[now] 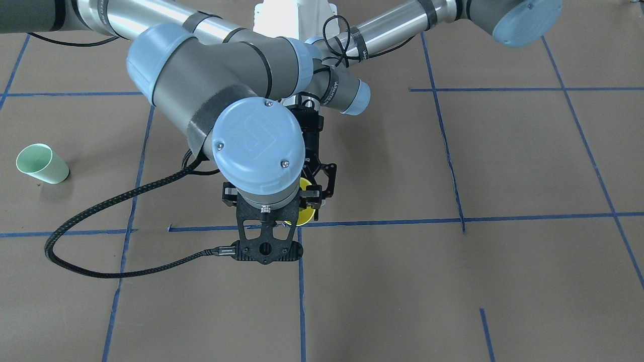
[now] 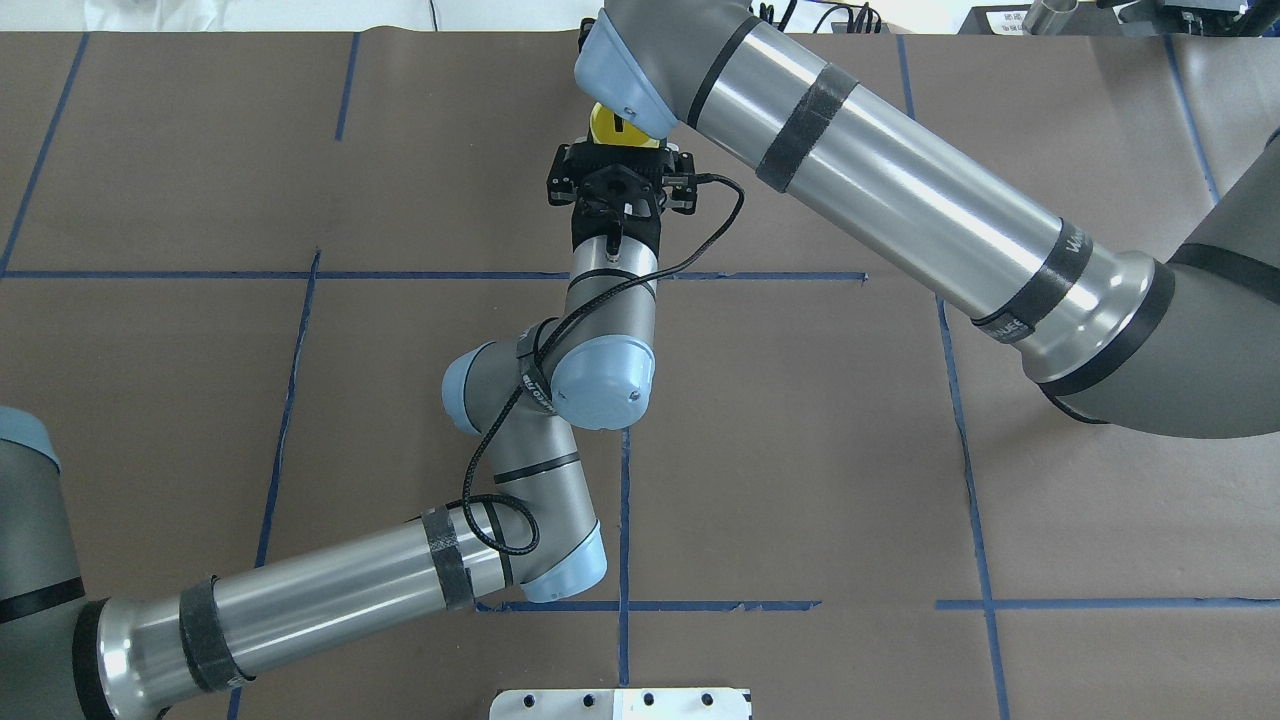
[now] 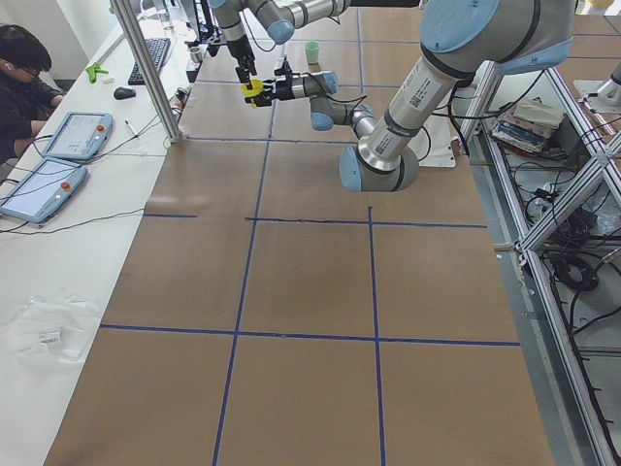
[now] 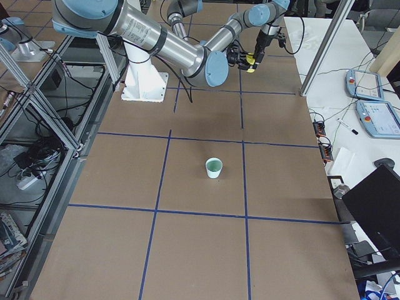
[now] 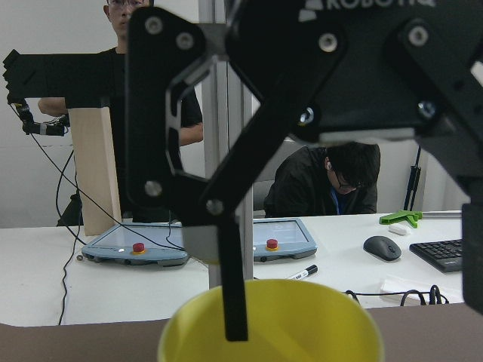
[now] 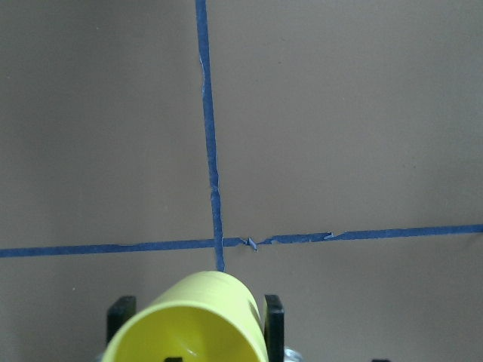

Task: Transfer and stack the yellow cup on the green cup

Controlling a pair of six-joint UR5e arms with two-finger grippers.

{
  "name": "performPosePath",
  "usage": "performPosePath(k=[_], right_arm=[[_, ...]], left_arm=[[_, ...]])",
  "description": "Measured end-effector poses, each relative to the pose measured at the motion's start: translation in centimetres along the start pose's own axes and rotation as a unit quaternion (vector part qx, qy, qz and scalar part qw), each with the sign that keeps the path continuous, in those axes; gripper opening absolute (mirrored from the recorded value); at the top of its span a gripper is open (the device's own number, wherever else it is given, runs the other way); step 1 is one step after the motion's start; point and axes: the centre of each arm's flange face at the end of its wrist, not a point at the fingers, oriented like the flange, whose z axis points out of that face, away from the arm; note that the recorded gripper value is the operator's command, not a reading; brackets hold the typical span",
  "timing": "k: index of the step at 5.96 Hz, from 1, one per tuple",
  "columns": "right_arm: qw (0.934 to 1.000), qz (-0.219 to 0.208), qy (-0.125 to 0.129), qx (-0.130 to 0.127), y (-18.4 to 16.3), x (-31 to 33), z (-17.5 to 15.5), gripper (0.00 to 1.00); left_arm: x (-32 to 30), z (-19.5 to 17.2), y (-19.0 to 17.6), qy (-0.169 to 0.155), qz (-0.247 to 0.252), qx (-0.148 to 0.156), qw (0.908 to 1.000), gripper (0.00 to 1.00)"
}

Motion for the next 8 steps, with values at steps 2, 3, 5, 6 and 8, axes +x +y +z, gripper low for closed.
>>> performPosePath(k=[2, 3, 5, 6, 8], right_arm=[[1.0000, -0.002, 0.000, -0.001, 0.0, 0.1, 0.2, 0.14], [1.0000, -0.003, 0.000, -0.001, 0.0, 0.1, 0.1, 0.00], [1.0000, -0.005, -0.002, -0.001, 0.3, 0.1, -0.3, 0.00], [1.0000, -0.005, -0.003, -0.001, 0.3, 0.0, -0.5, 0.00], [1.0000, -0.002, -0.007, 0.001, 0.3, -0.1, -1.2, 0.00]], left_arm=[[0.0, 0.0, 0.0, 0.000, 0.000, 0.000, 1.0000, 0.46], [0.0, 0.0, 0.0, 0.000, 0.000, 0.000, 1.0000, 0.46], [0.0, 0.0, 0.0, 0.000, 0.001, 0.000, 1.0000, 0.47], [0.0, 0.0, 0.0, 0.000, 0.001, 0.000, 1.0000, 0.55], [-0.2, 0.1, 0.2, -0.002, 0.006, -0.001, 1.0000, 1.00]])
